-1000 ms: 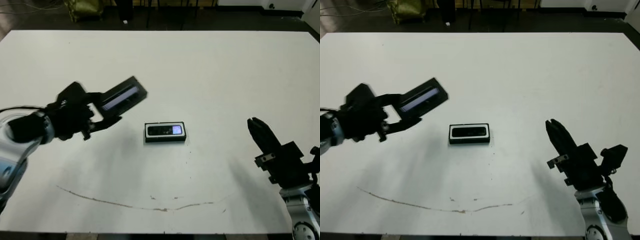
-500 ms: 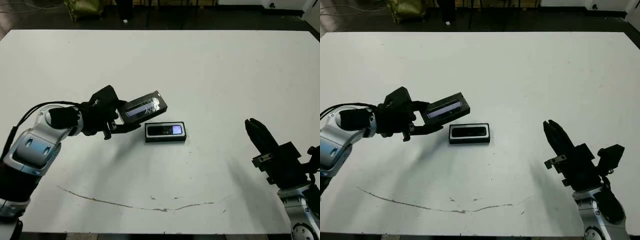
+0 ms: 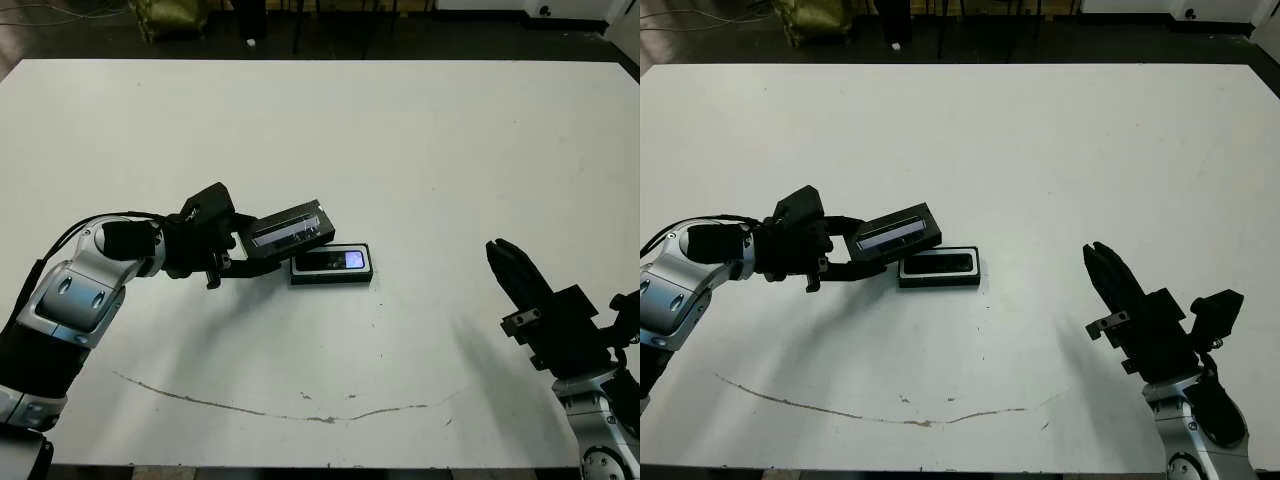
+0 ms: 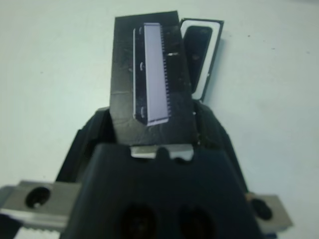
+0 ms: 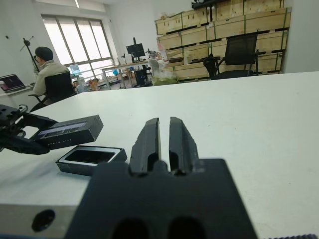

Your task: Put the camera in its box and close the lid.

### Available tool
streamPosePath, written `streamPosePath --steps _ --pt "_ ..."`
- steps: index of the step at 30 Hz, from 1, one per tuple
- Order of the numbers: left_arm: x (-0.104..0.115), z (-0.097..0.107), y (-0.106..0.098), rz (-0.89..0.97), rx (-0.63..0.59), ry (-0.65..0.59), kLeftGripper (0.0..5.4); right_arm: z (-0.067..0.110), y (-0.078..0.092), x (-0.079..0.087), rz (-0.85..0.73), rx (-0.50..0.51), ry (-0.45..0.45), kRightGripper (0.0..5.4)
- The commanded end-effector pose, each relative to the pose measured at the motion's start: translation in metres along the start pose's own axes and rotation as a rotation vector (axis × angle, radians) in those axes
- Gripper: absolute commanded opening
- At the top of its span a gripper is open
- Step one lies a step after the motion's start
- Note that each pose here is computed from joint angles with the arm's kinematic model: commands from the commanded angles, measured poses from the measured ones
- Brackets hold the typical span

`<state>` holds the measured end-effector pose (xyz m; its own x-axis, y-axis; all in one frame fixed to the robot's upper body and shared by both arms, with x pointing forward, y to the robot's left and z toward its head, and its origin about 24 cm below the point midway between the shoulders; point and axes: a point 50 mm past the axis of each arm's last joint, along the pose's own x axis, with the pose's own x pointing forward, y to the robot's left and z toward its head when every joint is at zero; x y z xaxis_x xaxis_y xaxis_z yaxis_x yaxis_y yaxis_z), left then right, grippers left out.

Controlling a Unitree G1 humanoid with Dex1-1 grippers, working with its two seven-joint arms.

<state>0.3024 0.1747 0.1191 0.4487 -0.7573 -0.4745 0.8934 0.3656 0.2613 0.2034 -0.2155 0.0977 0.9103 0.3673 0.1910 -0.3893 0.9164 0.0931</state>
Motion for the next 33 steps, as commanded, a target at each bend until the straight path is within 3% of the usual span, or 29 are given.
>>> streamPosePath --steps 1,14,20,33 --pt "0.001 -0.004 0.005 -0.001 -0.026 -0.011 2.33 -0.005 -0.002 -0.002 -0.006 0.011 0.039 0.00" --pt "0.011 0.000 0.018 -0.048 -0.046 -0.177 2.33 -0.009 -0.003 0.000 -0.007 0.013 0.044 0.00" --pt "0.011 0.004 0.017 -0.116 -0.058 -0.175 2.33 0.012 0.014 -0.001 -0.029 -0.037 0.030 0.00" --pt "0.011 0.010 0.007 -0.207 -0.051 -0.146 2.33 0.018 0.018 -0.003 -0.071 -0.082 0.064 0.00"
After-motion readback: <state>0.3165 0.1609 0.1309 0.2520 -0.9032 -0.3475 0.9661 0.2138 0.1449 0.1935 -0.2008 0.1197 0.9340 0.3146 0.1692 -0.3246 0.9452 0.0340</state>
